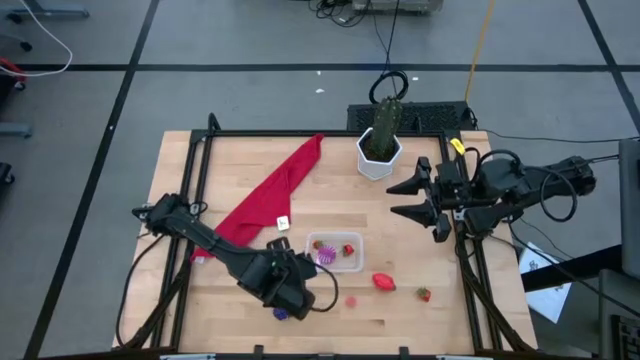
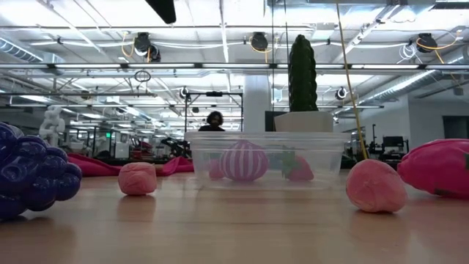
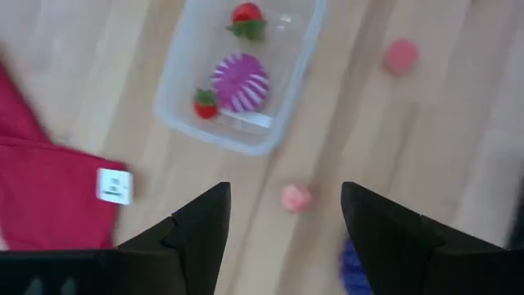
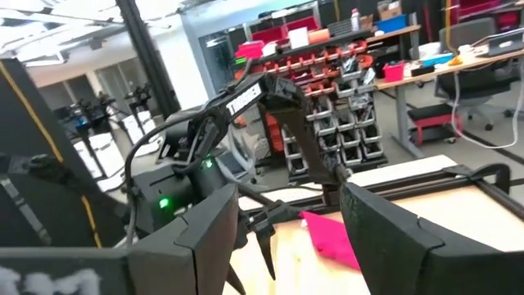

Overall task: Pick and placing Produce into tupperware
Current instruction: Put the left pink peach into the transparent bin

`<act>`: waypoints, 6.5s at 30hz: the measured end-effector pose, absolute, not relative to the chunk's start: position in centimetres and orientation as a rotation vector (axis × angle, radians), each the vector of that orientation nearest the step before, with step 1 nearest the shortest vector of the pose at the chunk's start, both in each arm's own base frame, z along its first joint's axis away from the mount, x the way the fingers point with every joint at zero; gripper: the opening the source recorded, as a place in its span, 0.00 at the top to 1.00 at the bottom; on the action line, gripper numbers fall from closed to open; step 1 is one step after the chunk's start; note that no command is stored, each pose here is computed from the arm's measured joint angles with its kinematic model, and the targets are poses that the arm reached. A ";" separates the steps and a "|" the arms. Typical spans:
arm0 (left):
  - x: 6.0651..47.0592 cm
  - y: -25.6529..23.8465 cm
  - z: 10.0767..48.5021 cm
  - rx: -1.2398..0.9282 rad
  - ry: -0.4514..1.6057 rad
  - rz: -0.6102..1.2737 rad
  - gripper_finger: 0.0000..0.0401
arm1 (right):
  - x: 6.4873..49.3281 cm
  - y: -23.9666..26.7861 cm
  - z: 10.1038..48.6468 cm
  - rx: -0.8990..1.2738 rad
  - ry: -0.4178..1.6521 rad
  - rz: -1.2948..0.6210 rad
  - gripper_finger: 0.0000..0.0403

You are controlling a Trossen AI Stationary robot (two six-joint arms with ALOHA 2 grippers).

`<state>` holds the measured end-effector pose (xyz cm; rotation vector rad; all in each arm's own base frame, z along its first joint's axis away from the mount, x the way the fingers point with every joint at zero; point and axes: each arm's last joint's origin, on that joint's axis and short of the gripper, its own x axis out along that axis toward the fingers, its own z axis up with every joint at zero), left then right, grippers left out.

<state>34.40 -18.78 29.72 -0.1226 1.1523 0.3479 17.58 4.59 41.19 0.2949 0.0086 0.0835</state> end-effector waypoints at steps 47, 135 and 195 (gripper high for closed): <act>33.6 -18.4 21.6 -0.432 1.302 0.522 0.09 | 17.2 6.1 40.8 0.249 0.059 0.166 0.48; 34.6 -16.1 16.2 -0.629 1.357 0.383 0.71 | 17.2 6.1 41.3 0.174 0.002 0.172 0.48; 46.6 -8.2 21.1 -0.263 1.246 0.305 0.71 | 14.9 5.2 42.9 0.125 -0.130 0.171 0.48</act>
